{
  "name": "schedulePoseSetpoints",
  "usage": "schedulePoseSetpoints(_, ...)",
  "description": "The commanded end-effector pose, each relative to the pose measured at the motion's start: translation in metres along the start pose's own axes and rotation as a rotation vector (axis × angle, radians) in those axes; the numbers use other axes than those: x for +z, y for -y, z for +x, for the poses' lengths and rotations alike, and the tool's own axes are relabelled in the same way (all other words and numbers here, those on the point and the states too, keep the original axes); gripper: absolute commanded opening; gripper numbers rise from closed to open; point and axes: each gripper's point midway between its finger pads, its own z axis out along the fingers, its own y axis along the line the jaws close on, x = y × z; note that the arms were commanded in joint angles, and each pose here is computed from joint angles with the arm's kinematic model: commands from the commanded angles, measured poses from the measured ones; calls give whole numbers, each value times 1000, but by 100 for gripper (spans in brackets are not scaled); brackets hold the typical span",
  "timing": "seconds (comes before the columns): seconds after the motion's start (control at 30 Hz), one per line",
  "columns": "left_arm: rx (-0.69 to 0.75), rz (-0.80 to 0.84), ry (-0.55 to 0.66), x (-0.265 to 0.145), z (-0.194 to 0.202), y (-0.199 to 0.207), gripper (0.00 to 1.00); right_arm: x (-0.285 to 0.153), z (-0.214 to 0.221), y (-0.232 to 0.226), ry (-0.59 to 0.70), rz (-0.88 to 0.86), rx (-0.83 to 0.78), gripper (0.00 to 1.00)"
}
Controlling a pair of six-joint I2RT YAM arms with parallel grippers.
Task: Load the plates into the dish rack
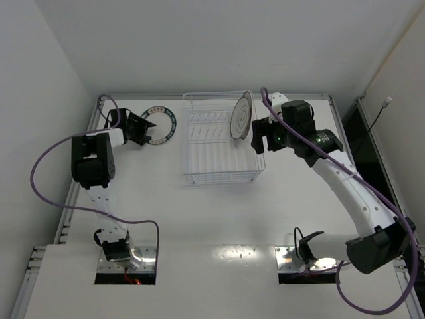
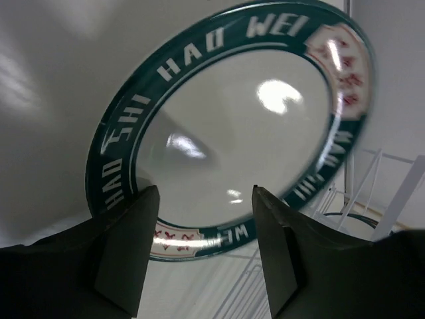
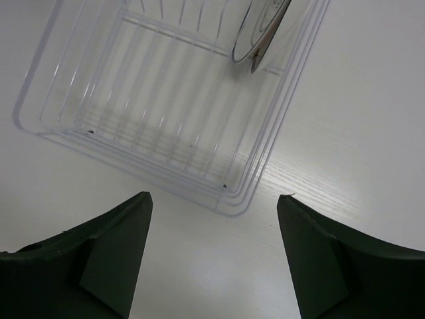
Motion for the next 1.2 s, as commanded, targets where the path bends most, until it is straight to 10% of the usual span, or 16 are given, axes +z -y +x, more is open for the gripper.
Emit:
schedulePoseSetpoints(0.0,8,-14,11,16,5,-1,56,6,-2,4,-14,13,-22,73)
schedulePoseSetpoints(0.57,98,-26,68,3,-23,32,80,15,1,5,-40,17,-31,73)
schedulePoseSetpoints(1.17,11,-47,36,-16,-31,-32,78,14,7,3,-54,9,-11,73)
